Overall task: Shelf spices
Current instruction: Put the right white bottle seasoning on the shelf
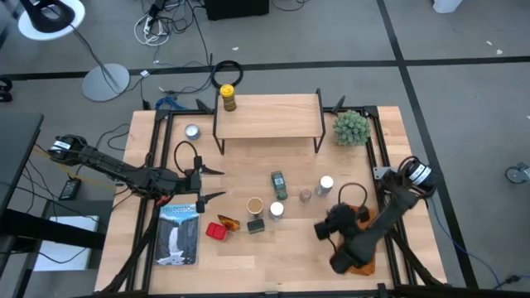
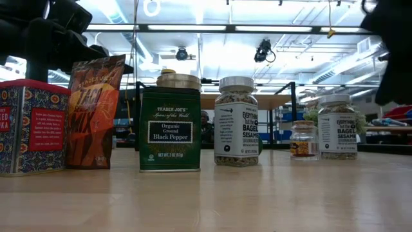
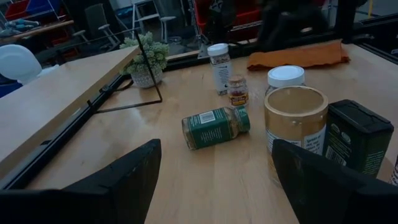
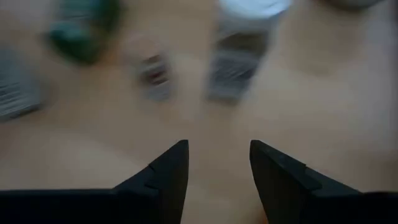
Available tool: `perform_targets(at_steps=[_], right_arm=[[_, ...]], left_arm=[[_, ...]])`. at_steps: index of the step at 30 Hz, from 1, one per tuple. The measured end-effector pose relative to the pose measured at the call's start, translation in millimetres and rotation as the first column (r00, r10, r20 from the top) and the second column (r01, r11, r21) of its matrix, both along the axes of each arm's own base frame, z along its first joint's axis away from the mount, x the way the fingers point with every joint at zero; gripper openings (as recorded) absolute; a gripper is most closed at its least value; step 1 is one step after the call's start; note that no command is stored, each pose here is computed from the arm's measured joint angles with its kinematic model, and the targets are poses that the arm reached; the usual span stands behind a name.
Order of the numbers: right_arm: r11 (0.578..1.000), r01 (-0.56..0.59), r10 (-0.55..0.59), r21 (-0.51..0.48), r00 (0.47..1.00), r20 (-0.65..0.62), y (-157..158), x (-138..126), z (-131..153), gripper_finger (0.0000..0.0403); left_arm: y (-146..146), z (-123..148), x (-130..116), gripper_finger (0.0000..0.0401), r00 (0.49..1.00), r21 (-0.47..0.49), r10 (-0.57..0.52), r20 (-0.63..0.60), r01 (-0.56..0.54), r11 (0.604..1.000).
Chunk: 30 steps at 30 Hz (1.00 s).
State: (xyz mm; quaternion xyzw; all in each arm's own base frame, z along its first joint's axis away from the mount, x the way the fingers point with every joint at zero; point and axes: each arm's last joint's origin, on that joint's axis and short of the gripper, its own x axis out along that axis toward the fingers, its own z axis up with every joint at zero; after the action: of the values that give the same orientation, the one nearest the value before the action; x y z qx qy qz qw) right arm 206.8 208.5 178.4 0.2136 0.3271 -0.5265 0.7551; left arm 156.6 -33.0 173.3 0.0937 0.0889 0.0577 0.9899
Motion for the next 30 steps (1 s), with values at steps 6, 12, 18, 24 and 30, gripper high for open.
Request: perform_targets(at_steps=[6,12,18,24,30], right_arm=[[0.989,-0.138,0.13,0.048,0.981,0.143,28.0,-7.7,-3.6,0.017],[0.986,-0.164,0.162,0.002,0.975,0.153,26.0,-7.8,-11.7,0.017],[0.973,-0.227,0.231,-0.045,0.96,0.16,23.6,-2.0,-20.4,0.017],[0.983,-0.181,0.18,-0.015,0.966,0.183,18.2,-5.3,-31.3,0.018],[0.984,-0.176,0.168,0.021,0.965,0.2,14.4,-8.8,-45.8,0.02]], left_arm=[[0.0,0.4,0.1,0.0312,1.0,-0.001,0.0,0.004,0.0,1.0],[-0.1,2.8,0.4,0.0312,1.0,-0.009,0.001,0.029,0.0,1.0],[0.0,2.0,0.3,0.0312,1.0,-0.007,0.001,0.021,0.0,1.0],[0.0,2.1,0.3,0.0312,1.0,-0.007,0.0,0.022,0.0,1.0],[0.0,2.0,0.3,0.0312,1.0,-0.006,0.0,0.021,0.0,1.0]])
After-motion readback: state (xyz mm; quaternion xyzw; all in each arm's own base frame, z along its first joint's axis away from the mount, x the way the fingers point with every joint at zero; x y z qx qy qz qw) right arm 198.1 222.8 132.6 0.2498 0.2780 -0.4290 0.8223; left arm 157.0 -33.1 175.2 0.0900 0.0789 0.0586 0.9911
